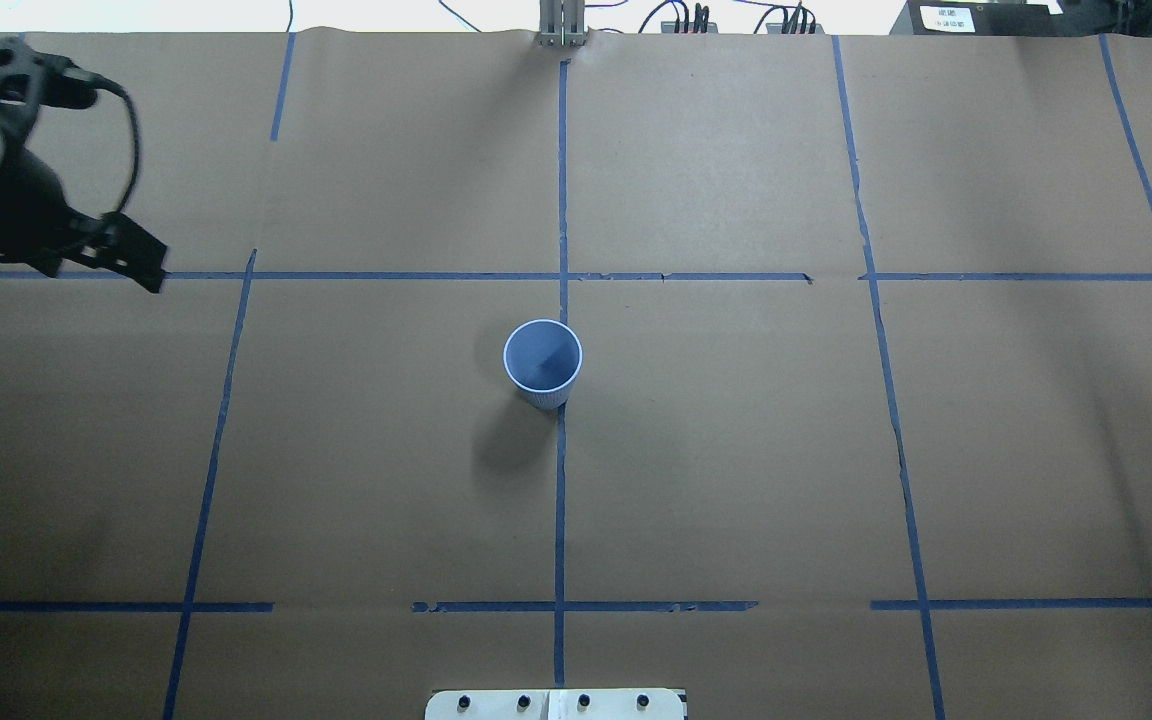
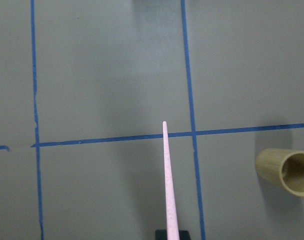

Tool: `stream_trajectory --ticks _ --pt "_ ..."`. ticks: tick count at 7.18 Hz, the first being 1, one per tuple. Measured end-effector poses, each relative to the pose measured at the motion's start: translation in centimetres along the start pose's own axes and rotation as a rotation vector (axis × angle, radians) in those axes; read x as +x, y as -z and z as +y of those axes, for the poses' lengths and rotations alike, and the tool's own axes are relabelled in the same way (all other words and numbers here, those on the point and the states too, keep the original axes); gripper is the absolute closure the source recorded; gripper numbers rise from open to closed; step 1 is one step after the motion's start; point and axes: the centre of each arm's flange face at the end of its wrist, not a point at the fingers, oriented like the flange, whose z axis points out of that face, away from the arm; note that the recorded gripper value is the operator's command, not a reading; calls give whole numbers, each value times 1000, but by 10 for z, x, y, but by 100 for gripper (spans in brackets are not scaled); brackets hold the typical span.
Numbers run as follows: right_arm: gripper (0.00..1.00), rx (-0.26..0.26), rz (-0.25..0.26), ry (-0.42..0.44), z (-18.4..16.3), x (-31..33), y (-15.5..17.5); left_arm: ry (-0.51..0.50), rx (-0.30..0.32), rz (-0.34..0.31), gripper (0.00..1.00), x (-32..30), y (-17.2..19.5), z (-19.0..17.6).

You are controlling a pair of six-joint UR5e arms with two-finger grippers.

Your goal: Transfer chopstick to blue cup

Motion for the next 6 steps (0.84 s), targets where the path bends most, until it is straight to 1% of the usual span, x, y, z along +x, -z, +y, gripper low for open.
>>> stream_trajectory --ticks 1,3,4,5,6 --pt "99 -4 -19 -11 4 -49 -6 -9 -16 -7 0 -47 1 -1" --pt "99 -26 -56 -29 23 -163 -26 -42 -49 -5 0 -159 0 -6" --pt "100 -41 -83 -63 37 -222 -39 -66 -60 -10 0 -218 -3 -11" --pt "100 -64 -109 -112 60 -276 -53 -90 -67 -12 0 -269 -10 -15" --pt "100 -85 -122 -151 84 -320 -66 -105 -63 -10 0 -303 -22 -17"
